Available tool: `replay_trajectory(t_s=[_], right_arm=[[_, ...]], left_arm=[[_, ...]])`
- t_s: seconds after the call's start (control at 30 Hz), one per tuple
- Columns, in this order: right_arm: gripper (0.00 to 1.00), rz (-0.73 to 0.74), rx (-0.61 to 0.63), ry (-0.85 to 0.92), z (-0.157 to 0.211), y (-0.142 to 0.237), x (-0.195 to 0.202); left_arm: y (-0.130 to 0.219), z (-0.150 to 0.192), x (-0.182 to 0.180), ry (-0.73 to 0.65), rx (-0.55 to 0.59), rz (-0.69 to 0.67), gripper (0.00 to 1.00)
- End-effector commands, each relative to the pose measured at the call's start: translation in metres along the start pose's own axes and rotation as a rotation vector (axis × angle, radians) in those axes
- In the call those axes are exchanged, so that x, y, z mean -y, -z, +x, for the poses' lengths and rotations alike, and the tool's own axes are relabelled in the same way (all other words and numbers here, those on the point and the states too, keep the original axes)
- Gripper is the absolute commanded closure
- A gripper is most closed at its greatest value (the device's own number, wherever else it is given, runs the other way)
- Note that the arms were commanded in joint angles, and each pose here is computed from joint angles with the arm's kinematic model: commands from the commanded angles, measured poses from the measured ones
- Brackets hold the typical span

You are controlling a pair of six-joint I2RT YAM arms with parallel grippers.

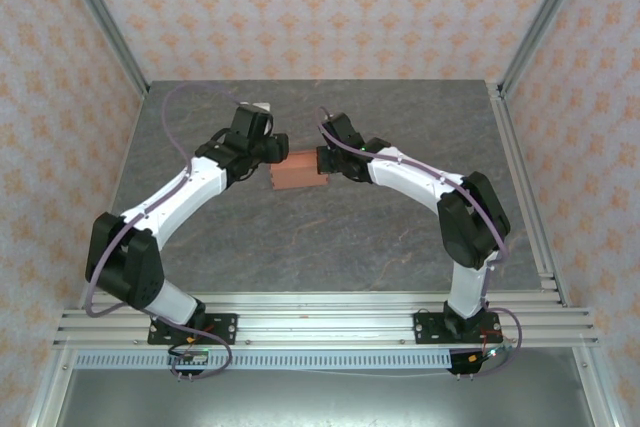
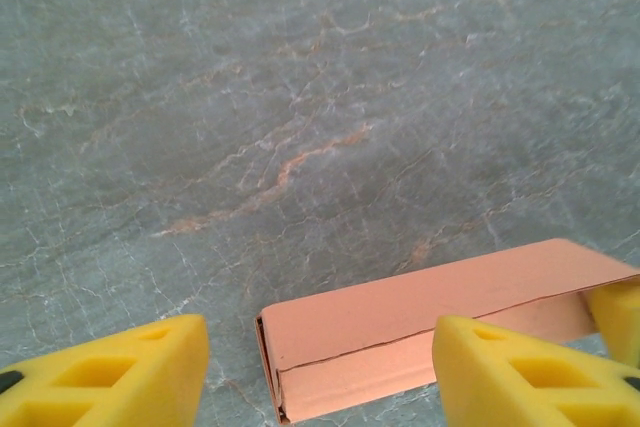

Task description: Fold the paper box

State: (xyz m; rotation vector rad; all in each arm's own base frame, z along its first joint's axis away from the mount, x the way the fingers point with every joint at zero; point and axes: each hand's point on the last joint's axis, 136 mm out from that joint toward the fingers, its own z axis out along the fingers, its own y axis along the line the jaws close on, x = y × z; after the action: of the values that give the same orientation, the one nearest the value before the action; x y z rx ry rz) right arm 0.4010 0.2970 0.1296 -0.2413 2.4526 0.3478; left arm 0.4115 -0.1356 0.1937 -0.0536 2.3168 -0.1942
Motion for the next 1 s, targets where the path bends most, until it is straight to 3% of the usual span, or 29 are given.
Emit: replay_trajectory(t_s=[0.0, 0.23, 0.4, 0.97], right_arm=[[1.0, 0.045, -0.049, 0.037, 0.013, -0.005, 0.004], [1.0, 0.053, -0.044, 0.042, 0.014, -0.007, 0.004], [1.0, 0.054, -0.045, 0.045, 0.014, -0.007, 0.004], [1.0, 0.051, -0.019, 0.061, 0.019, -0.012, 0.001]], left_arm=[[0.002, -0.002, -0.009, 0.035, 0.0, -0.065, 0.38], [-0.026, 0.005, -0.017, 0.09, -0.014, -0.134, 0.39], [-0.044, 0.019, -0.013, 0.099, -0.061, -0.12, 0.47], [-0.067, 0.071, -0.023, 0.133, -0.148, -0.13, 0.57]])
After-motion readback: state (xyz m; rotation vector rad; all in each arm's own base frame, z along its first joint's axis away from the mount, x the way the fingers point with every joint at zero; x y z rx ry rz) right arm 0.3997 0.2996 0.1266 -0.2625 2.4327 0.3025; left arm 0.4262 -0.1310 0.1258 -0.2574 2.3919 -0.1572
